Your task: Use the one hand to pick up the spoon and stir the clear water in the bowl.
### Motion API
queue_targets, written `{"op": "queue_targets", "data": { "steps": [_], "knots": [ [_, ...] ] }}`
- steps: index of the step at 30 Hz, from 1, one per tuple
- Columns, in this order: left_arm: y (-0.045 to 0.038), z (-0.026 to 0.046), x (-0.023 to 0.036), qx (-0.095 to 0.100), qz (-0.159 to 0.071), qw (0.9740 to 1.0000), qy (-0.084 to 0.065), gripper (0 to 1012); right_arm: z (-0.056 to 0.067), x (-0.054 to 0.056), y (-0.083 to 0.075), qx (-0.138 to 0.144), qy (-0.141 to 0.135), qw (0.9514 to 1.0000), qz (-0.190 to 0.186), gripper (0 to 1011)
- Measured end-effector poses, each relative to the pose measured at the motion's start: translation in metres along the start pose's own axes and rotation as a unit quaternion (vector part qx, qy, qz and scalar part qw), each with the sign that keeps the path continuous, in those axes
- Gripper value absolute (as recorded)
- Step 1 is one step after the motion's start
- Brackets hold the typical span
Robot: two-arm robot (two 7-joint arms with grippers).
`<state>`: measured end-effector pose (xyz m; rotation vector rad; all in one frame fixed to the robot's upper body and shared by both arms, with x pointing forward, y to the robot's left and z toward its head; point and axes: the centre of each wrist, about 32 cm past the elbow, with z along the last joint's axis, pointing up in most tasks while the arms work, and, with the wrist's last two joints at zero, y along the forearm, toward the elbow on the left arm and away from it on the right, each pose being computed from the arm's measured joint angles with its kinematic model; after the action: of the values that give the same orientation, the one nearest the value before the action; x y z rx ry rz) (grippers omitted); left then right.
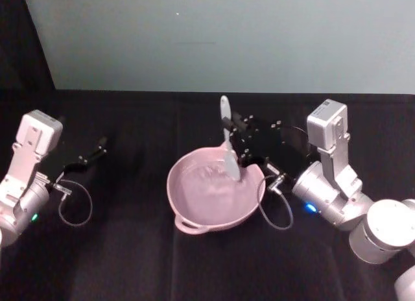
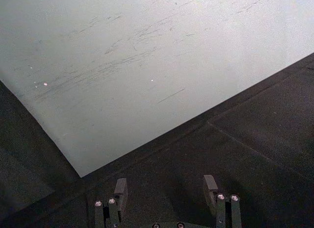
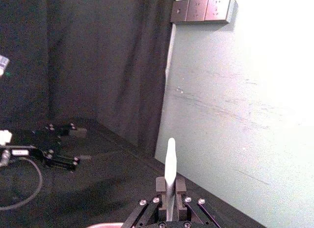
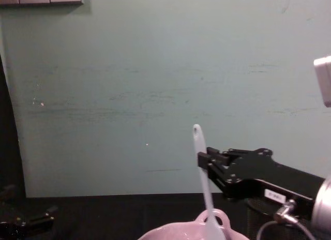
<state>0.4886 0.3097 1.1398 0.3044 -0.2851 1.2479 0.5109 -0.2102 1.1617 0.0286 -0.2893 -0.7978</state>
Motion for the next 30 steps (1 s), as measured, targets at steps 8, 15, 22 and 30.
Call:
{"op": "queue_targets", "data": {
  "steps": [8,15,22,30],
  "knots": [
    [0.0000,0.0000,0.0000,0.000,0.000,1.0000,0.000,1011,0.013,0.008,-0.019,-0.026,0.003,0.9994,0.020,123],
    [0.0000,0.0000,0.0000,0.000,0.000,1.0000,0.000,1011,0.025,0.000,-0.028,-0.048,0.073,0.9940,0.065,122],
    [0.0000,0.0000,0.0000,0.000,0.000,1.0000,0.000,1011,0.021,-0.011,-0.016,-0.046,0.120,0.9891,0.072,123],
    [0.0000,0.0000,0.0000,0.000,0.000,1.0000,0.000,1011,0.023,-0.007,-0.007,-0.021,0.123,0.9912,0.043,121]
  ]
}}
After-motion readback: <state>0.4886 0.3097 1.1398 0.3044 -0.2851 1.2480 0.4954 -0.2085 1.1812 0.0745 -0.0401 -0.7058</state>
